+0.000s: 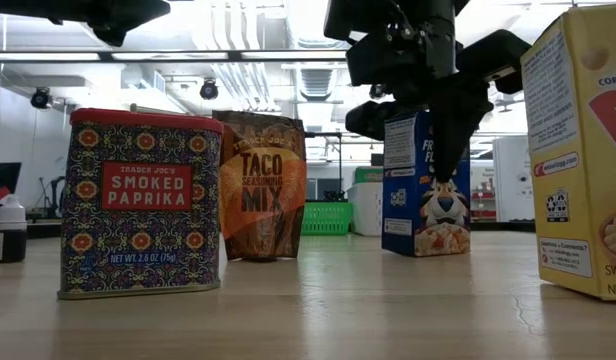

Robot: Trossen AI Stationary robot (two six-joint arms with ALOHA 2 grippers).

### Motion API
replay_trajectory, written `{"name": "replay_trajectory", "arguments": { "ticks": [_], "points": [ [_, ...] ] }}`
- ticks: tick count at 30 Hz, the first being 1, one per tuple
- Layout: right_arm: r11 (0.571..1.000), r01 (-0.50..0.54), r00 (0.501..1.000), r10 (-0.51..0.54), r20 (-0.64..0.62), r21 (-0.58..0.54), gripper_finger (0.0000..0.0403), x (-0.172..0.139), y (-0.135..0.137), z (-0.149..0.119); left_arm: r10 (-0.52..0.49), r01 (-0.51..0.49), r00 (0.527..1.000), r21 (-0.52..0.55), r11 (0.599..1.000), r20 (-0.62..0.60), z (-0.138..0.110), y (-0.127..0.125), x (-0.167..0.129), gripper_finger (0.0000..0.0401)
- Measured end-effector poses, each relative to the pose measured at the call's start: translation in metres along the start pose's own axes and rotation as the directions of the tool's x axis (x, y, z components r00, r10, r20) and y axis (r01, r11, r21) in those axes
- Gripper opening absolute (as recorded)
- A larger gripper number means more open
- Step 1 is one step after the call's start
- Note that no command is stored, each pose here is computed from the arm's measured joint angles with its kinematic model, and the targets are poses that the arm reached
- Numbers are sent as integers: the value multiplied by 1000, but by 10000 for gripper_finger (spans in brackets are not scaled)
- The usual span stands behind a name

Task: Pick & Place Kitchen Items
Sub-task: Put the blue cereal box into the white bin

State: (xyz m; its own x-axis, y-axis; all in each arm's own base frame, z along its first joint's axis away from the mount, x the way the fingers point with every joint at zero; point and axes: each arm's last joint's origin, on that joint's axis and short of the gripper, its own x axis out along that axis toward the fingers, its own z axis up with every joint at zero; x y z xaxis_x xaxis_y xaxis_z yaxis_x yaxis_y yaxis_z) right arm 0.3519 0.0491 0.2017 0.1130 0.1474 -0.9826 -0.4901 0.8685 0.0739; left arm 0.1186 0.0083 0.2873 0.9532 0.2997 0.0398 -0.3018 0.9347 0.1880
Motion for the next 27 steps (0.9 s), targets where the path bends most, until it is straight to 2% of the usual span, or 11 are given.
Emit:
{"name": "replay_trajectory", "arguments": {
  "ticks": [7, 16, 27],
  "points": [
    [1000, 1, 1000, -1, 0, 1, 167, -1, 0, 0, 0, 0, 1000, 0, 1000, -1, 0, 0, 0, 39],
    [1000, -1, 1000, 1, -5, -13, 181, -5, 0, -1, 0, 0, 1000, 0, 1000, 0, 0, 0, 0, 39],
    [1000, 3, 1000, -3, -5, -4, 155, -9, -5, -2, 0, 0, 1000, 0, 1000, 0, 0, 0, 0, 39]
  ]
}}
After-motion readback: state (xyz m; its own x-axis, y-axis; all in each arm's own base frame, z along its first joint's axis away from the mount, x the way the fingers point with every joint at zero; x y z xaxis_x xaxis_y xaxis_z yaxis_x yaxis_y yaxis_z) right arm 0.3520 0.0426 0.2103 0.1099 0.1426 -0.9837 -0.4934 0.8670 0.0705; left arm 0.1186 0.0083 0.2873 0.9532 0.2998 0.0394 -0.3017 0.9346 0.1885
